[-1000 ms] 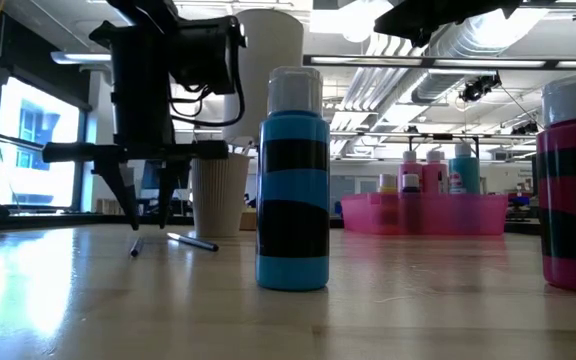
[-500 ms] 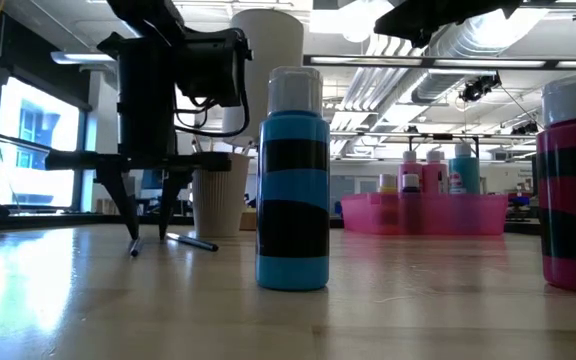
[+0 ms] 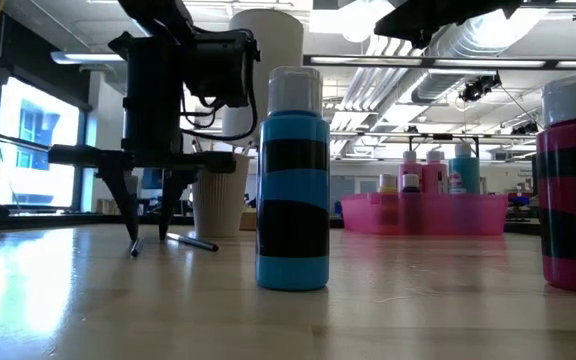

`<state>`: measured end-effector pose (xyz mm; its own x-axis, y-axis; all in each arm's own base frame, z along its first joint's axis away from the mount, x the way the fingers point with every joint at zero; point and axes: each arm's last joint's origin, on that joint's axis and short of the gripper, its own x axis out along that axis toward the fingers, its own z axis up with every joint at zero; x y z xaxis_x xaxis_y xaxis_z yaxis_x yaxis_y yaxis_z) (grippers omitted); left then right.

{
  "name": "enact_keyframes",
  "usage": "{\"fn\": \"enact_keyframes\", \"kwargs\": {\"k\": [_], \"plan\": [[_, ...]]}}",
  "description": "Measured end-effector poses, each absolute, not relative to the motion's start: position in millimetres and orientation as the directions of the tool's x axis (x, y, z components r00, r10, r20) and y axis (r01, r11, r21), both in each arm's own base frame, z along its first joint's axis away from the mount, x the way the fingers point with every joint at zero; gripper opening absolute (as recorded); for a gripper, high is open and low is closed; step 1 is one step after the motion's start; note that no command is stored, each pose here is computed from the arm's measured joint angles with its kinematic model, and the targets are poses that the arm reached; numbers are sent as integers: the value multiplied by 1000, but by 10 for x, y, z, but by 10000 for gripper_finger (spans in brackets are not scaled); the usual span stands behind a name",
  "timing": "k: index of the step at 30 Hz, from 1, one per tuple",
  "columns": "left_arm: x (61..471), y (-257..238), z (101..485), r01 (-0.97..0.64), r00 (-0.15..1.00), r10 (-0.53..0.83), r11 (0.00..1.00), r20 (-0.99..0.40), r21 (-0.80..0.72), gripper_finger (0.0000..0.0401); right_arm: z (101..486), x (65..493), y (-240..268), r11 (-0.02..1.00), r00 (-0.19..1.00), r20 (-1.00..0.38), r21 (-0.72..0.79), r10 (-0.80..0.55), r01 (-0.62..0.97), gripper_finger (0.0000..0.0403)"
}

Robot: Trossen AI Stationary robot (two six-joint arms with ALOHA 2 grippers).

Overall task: Pick & Place Paint Supplies
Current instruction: Put the silver eyeshadow brush into the white cup

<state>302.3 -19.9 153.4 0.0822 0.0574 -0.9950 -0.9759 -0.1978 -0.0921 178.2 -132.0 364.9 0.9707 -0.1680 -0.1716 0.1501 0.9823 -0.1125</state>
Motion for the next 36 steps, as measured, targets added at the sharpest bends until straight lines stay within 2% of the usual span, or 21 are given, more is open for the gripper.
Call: {"fn": "enact_keyframes", "kwargs": {"k": [5, 15, 30, 36], "plan": [[3018, -214, 1538, -978, 73, 19, -195, -997, -75, 127, 3645, 1781, -1320, 983, 970, -176, -108, -168, 150, 105], [2999, -179, 1538, -977, 60, 132, -195, -989, -85, 127, 3645, 1782, -1320, 983, 970, -176, -106, -167, 150, 105], [2999, -183, 1538, -976, 65, 117, -201, -991, -88, 126, 3645, 1781, -1320, 983, 970, -176, -106, -167, 150, 105], [3021, -179, 1485, -976, 58, 138, -201, -989, -86, 83, 3645, 1781, -1320, 983, 970, -176, -106, -167, 150, 105]]}}
